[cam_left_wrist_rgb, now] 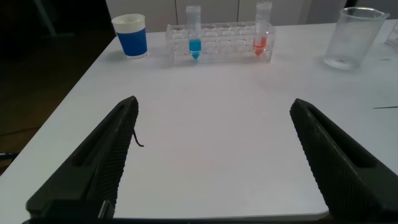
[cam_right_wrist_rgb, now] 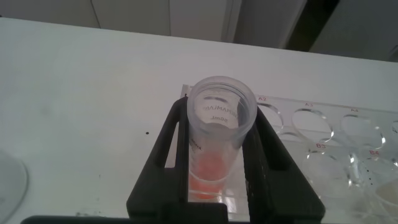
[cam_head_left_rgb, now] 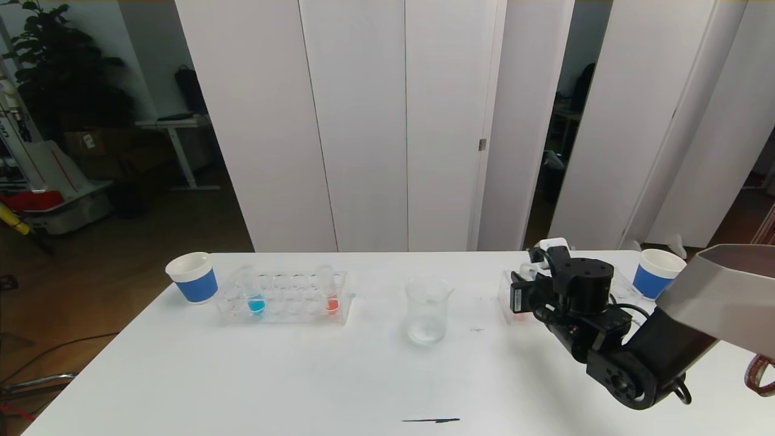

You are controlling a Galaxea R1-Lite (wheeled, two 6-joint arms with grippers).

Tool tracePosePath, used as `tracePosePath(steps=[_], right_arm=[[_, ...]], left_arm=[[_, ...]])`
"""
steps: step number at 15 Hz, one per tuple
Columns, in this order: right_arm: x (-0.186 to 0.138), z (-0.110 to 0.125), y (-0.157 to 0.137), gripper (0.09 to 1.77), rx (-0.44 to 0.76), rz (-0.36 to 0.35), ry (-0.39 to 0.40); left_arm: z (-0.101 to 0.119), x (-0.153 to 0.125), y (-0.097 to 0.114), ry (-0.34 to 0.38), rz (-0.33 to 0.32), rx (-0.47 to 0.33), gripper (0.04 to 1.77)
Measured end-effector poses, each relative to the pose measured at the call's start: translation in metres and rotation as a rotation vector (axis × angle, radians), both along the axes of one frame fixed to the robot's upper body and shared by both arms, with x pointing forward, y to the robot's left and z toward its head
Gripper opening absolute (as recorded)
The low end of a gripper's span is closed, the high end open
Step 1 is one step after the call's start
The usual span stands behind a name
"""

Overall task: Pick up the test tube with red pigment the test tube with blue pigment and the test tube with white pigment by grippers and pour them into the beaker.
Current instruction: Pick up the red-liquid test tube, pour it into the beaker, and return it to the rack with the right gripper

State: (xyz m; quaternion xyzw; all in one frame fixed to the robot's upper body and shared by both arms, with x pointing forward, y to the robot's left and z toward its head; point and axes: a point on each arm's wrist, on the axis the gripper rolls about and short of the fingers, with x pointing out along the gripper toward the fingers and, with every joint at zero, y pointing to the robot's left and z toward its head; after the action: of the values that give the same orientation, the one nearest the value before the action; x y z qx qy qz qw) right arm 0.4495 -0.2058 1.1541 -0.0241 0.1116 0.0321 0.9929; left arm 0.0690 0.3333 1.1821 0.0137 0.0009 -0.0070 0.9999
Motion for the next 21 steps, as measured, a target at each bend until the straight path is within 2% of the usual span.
tracePosePath(steps=[9,13,15,18,21], right_arm=[[0.000,0.004,0.000,0.57,0.011,-0.002,-0.010],[-0.001,0.016,0.000,0.57,0.048,-0.005,-0.033],[-0.001,0.028,0.000,0.57,0.053,-0.001,-0.046],[0.007,0.059,0.002,0.57,0.056,0.004,-0.052],[0.022,0.096,0.003,0.57,0.070,0.057,-0.047]], left_arm=[[0.000,0.000,0.000,0.000,0.000,0.000,1.74],[0.000,0.000,0.000,0.000,0.000,0.000,1.74],[0.000,0.000,0.000,0.000,0.000,0.000,1.74],[0.000,0.000,0.000,0.000,0.000,0.000,1.74],[0.000,0.000,0.000,0.000,0.000,0.000,1.74]])
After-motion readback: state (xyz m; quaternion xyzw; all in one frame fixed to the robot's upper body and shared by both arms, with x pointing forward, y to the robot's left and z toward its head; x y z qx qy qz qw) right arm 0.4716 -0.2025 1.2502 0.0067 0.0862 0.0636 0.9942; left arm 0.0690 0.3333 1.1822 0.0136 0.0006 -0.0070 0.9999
